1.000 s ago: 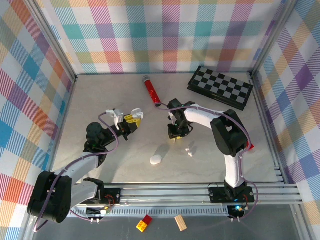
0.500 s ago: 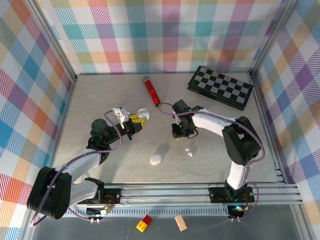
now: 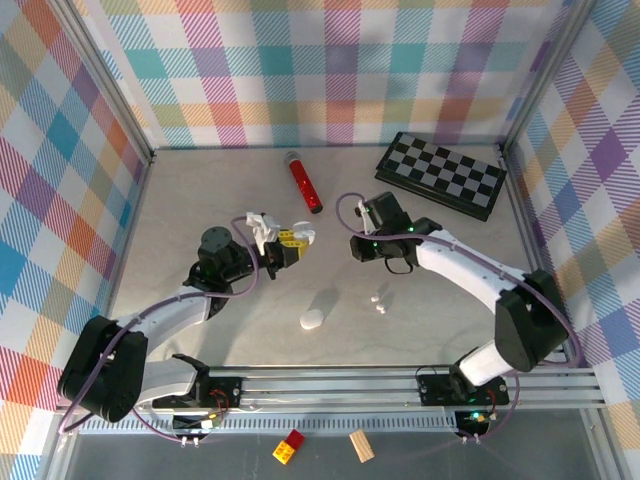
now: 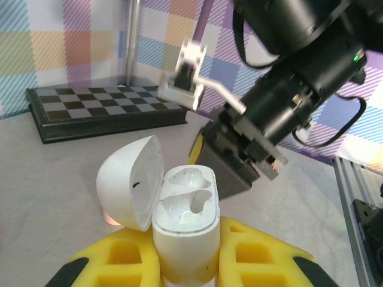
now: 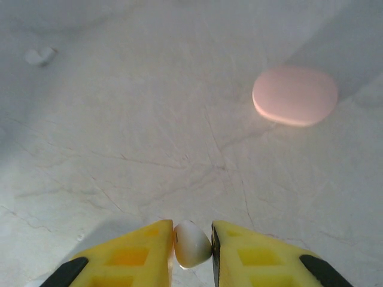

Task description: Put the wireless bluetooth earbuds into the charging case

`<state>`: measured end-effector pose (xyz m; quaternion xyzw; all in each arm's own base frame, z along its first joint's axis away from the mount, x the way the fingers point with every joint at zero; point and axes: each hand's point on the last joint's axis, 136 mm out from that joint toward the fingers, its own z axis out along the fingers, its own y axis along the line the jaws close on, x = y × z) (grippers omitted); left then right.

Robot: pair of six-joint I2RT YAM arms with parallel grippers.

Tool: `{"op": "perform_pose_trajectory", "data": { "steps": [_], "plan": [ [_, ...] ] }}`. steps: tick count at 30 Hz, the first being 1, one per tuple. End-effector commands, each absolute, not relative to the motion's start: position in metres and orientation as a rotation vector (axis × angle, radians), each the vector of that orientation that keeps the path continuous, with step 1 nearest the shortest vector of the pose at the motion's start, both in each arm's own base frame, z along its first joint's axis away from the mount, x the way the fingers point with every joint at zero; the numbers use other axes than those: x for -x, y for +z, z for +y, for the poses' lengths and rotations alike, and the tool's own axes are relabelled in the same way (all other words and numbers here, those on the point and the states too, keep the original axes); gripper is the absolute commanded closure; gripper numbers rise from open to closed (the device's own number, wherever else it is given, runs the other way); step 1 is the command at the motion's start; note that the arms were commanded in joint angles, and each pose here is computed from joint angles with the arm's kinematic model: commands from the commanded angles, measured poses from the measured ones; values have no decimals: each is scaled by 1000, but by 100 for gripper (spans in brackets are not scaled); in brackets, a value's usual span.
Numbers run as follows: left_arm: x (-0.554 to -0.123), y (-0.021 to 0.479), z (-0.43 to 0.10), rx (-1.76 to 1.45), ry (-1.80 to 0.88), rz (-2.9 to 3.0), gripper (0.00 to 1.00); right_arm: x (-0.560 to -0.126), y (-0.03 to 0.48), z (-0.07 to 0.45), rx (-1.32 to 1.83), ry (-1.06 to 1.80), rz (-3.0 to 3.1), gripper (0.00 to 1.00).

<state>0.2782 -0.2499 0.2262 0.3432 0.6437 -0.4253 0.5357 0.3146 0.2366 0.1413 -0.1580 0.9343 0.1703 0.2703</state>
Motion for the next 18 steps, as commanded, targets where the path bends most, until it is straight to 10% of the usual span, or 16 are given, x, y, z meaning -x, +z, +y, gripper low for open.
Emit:
{"op": "perform_pose_trajectory", "data": {
  "steps": [1,18],
  "plan": [
    [-275,226,-264,-905,-1017,1513,92,-320,169,238,462,486,2397,77],
    [-269,205,-311,-1061,-1079,1538,92,-289,251,258,542,791,2163,78]
  ]
}}
